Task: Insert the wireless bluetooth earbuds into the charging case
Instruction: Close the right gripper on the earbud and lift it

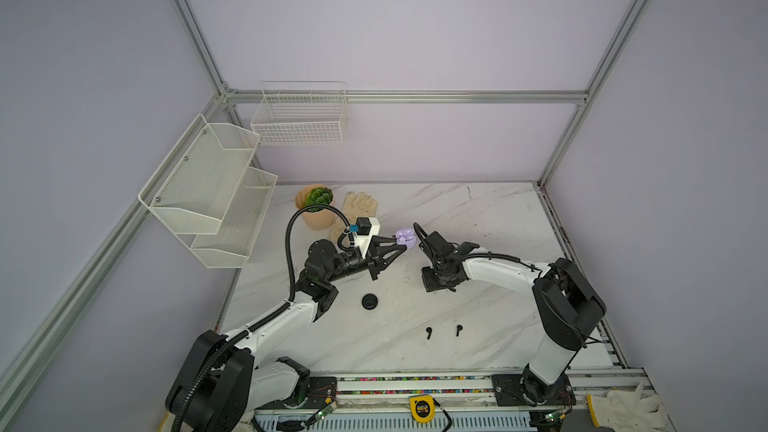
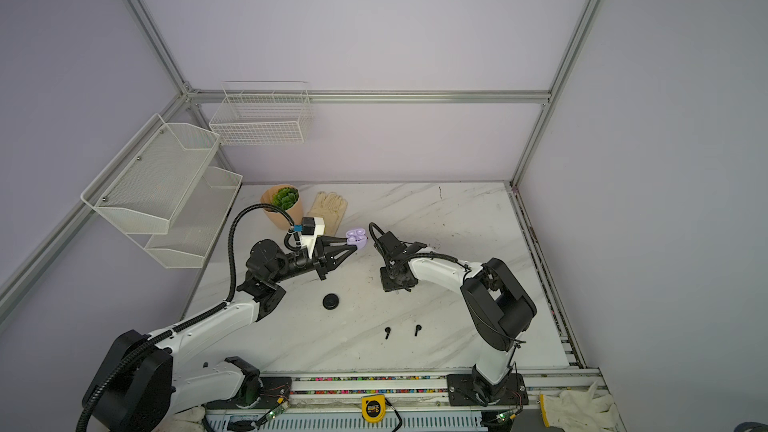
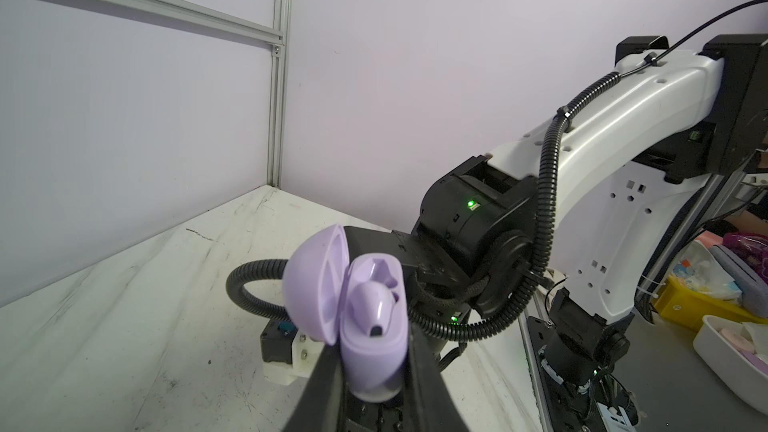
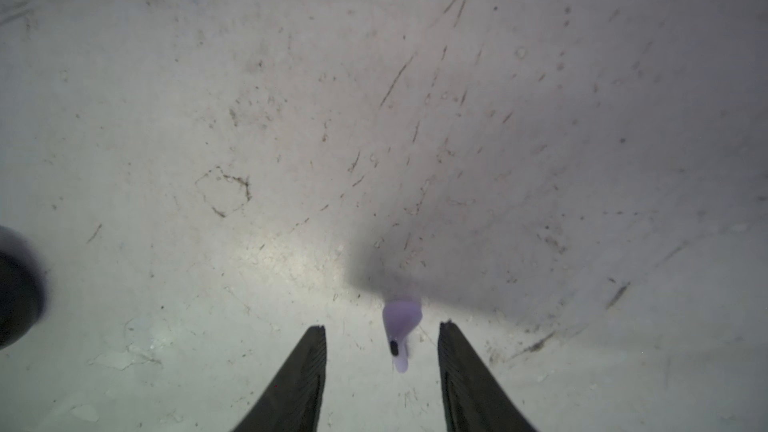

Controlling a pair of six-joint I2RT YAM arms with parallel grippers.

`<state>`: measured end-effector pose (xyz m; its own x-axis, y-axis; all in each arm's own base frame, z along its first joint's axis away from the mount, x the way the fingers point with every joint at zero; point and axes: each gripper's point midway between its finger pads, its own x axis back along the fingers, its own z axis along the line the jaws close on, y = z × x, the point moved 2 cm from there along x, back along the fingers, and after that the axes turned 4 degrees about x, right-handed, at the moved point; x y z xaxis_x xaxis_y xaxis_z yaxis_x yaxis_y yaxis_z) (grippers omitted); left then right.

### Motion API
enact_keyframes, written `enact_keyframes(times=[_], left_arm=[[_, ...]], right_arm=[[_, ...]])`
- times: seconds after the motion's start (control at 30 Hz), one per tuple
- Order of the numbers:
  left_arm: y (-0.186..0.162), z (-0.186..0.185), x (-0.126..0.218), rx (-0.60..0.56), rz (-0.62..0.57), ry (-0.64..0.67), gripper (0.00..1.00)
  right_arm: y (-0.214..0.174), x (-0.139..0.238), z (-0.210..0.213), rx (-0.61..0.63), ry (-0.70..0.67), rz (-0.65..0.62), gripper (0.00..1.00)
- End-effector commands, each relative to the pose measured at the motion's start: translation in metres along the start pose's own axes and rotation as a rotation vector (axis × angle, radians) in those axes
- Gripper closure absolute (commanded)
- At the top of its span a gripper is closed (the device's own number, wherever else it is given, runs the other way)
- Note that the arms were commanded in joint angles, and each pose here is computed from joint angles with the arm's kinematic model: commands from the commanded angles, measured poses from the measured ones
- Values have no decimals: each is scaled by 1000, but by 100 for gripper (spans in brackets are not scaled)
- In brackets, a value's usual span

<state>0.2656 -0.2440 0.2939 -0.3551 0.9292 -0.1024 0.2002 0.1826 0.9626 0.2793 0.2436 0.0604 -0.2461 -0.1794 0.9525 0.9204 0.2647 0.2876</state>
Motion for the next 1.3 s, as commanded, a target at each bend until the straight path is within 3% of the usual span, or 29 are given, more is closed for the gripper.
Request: enact_keyframes(times=[0.0,1.0,1.27], left_arm=[[-3,-3,4,-9,-19,1,100],[-4,-3,5,-9,-19,4,100],[-4,-2,5,-9,-18,7,100]], right_arm=[[-5,-7,-1,38,-29,49,52],[-6,-20,-11,48,-75,82,75],[-5,-19,-12,42,-81,77,77]])
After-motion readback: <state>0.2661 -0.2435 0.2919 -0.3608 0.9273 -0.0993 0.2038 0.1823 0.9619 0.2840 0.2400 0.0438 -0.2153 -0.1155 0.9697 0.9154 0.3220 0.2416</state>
